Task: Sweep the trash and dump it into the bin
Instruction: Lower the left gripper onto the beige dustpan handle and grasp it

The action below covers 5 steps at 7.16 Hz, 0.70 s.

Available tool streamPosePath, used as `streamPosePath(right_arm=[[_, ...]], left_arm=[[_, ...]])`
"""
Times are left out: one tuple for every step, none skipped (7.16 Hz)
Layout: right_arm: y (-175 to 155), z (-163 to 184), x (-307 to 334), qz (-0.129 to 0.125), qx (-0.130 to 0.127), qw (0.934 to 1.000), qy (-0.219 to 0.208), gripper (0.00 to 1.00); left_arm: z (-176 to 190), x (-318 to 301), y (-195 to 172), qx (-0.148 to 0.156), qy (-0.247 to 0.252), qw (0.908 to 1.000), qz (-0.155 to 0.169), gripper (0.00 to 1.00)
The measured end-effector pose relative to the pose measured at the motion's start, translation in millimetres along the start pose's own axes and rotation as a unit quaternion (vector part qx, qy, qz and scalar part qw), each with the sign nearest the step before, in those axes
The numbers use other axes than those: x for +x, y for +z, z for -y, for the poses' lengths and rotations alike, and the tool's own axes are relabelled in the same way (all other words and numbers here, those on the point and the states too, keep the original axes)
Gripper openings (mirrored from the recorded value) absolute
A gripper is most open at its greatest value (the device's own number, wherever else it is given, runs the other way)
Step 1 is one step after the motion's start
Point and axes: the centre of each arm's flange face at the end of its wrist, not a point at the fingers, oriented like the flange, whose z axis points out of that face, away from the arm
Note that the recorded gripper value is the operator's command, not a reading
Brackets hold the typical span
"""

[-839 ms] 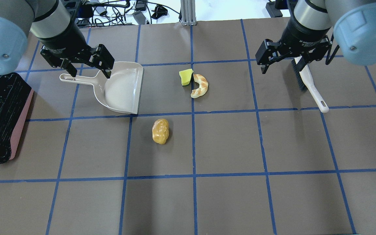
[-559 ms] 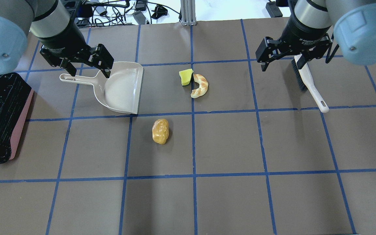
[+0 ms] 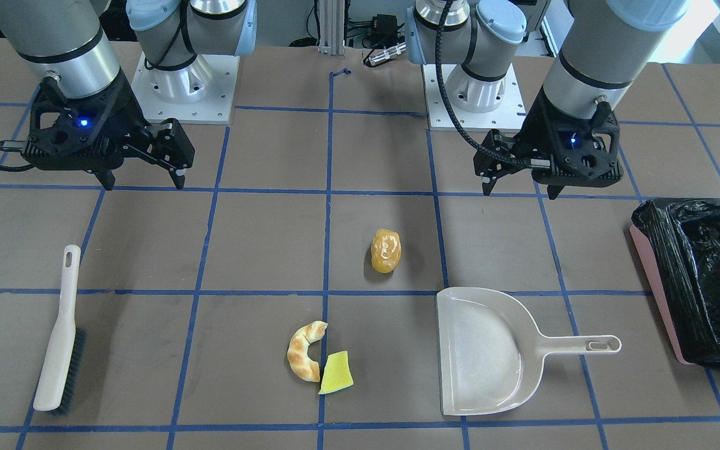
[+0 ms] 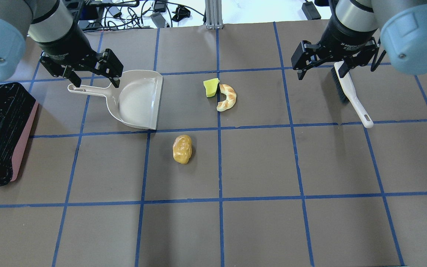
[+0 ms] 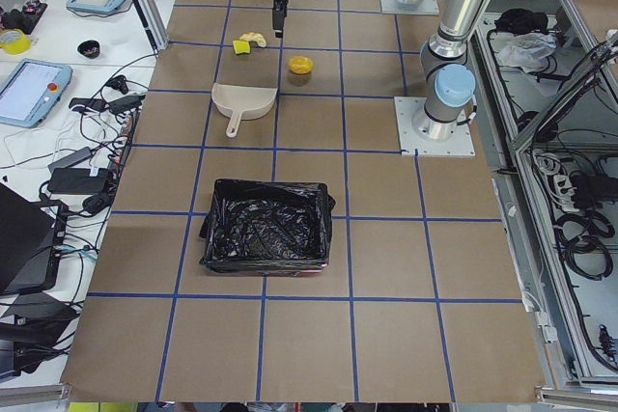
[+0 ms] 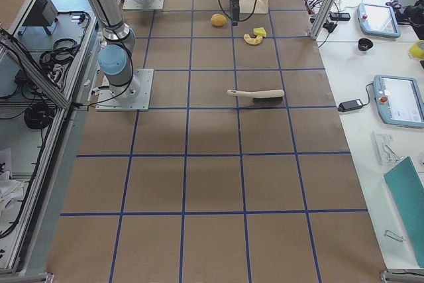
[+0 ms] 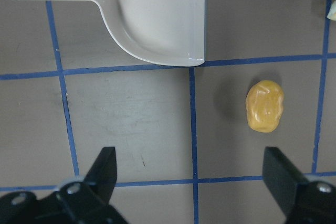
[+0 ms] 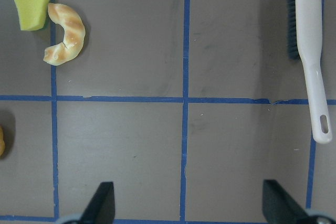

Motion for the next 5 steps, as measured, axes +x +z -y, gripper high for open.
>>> streamPosePath(right_arm=[[-0.4,0.3,0.3,-0.001,0.002,1.0000,0.000,1.00],[-1.1,1.2,0.7,-0.004,0.006,1.0000,0.001,1.00],[-1.2,2.3,0.7,-0.004,0.010,0.9999,0.001,1.00],[-1.5,2.0,0.5,-0.003,0.010,0.9999,0.000,1.00],[-1.8,1.2,0.4,-0.002,0.009,1.0000,0.000,1.00]], left_arm=[[5.8,-13.4,6.4,-0.006,-0.059,0.9982,0.000,1.00],[11.9,-23.1,13.6,-0.012,-0.121,0.9926,0.004,1.00],[17.7,-30.7,21.0,-0.016,-0.162,0.9865,0.017,1.00],[25.5,-36.8,27.1,-0.005,-0.181,0.9829,0.034,1.00],[37.0,-40.8,33.2,0.017,-0.190,0.9807,0.042,1.00]])
